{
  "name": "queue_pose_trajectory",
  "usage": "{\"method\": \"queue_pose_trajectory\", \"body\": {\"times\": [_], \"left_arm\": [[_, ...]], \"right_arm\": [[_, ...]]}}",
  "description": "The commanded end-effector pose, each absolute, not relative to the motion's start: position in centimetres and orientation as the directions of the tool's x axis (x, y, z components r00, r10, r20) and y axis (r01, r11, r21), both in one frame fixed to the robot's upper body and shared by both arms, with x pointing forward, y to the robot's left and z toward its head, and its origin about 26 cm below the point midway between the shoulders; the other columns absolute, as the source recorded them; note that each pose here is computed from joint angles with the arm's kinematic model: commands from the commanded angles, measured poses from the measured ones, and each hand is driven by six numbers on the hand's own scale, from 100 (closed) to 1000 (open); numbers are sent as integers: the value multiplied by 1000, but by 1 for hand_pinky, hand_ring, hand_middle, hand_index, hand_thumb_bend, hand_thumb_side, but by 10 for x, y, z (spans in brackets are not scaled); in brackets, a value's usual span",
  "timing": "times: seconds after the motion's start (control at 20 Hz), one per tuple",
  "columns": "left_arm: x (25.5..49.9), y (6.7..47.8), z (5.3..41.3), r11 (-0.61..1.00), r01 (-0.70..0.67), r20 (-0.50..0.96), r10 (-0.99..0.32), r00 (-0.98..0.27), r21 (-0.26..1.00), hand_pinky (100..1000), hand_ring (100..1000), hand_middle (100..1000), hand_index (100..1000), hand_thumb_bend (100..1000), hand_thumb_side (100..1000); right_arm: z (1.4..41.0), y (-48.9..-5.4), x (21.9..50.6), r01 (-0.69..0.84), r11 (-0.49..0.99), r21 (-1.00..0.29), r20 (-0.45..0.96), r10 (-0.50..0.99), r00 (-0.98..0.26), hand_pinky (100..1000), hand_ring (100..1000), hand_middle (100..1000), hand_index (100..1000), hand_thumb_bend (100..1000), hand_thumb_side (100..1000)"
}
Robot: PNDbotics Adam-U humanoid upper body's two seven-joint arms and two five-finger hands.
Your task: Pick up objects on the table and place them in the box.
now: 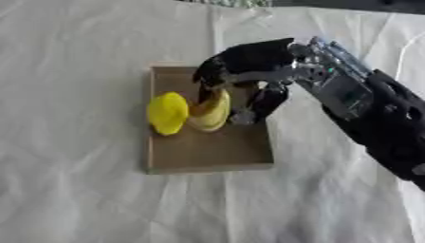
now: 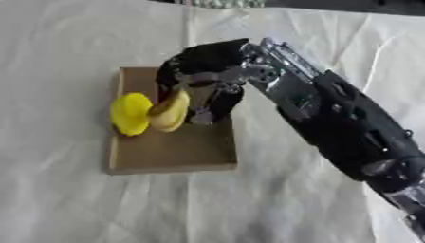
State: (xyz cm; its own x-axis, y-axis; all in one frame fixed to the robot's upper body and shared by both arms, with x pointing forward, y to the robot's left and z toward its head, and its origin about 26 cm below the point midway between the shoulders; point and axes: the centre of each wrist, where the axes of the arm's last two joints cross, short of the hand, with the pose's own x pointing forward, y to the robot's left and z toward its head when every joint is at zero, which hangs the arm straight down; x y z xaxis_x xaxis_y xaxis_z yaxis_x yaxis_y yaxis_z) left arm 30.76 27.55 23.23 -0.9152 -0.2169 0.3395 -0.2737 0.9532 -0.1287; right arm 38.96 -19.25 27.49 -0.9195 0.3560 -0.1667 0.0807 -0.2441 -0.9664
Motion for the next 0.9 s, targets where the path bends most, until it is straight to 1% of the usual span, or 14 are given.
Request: {"method": "queue_pose_trajectory", "body": {"times": [0.05, 0.15, 0.25, 0.55, 0.7, 0.8, 0.85, 0.9], "left_arm": [[305, 274, 239, 958, -260, 314, -211, -926, -123, 886, 799, 785, 819, 352, 513], [305, 274, 239, 958, -260, 315, -210, -925, -123, 887, 799, 785, 819, 352, 513], [305, 274, 239, 958, -259, 316, -210, -925, -123, 887, 799, 785, 819, 353, 513], [305, 274, 239, 958, -259, 316, -210, -925, -122, 887, 799, 786, 819, 353, 512], [305, 274, 239, 958, -260, 316, -211, -925, -123, 887, 799, 786, 819, 352, 512], [305, 275, 239, 957, -263, 316, -214, -924, -123, 887, 800, 786, 818, 352, 512], [304, 275, 238, 956, -266, 316, -216, -924, -123, 887, 800, 786, 818, 352, 512], [304, 276, 238, 956, -267, 316, -217, -924, -123, 887, 800, 786, 818, 352, 512]], "right_arm": [[284, -195, 389, 118, -284, -952, -212, 328, -921, 931, 1000, 890, 956, 100, 385], [284, -195, 388, 128, -300, -945, -225, 315, -922, 938, 1000, 906, 971, 100, 459], [285, -196, 388, 139, -312, -940, -238, 308, -921, 947, 1000, 916, 983, 100, 486], [291, -201, 384, 166, -270, -948, -252, 324, -912, 943, 1000, 907, 980, 100, 371], [300, -206, 377, 189, -216, -958, -256, 345, -903, 934, 1000, 902, 975, 100, 247], [310, -214, 370, 212, -172, -962, -263, 379, -887, 925, 1000, 898, 969, 100, 118], [316, -220, 366, 227, -149, -962, -269, 405, -874, 924, 1000, 897, 968, 100, 100], [321, -225, 362, 240, -129, -962, -273, 428, -862, 922, 1000, 894, 965, 100, 100]]}}
